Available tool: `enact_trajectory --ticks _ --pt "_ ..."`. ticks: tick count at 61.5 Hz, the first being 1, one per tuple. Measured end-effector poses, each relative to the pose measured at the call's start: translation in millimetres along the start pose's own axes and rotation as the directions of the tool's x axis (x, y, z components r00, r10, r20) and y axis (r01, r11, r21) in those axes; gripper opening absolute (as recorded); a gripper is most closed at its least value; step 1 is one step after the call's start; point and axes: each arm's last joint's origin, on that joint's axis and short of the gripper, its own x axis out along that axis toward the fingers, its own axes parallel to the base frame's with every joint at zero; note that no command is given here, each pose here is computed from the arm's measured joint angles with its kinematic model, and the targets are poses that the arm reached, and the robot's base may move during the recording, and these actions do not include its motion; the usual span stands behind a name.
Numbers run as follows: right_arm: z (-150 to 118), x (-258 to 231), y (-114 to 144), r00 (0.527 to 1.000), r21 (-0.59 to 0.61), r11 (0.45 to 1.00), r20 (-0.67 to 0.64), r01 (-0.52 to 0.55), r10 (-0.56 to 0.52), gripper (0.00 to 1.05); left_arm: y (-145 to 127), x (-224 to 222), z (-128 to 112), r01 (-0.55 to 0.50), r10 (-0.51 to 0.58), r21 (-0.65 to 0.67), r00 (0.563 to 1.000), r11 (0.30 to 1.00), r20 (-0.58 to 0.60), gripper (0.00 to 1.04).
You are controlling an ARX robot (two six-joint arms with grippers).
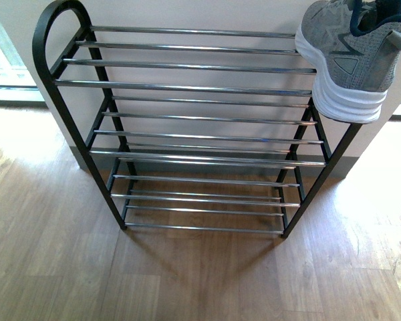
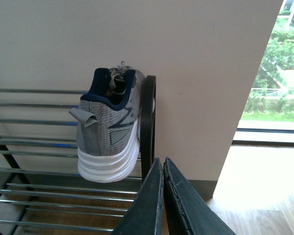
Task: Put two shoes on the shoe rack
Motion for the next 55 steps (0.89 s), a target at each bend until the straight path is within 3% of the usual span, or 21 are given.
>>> enact_trajectory --ticks 55 --pt "11.1 -43.0 0.1 0.999 0.0 1.0 0.04 0.0 0.0 0.01 0.0 0.0 0.0 0.0 0.0 0.0 1.0 1.0 0.0 0.01"
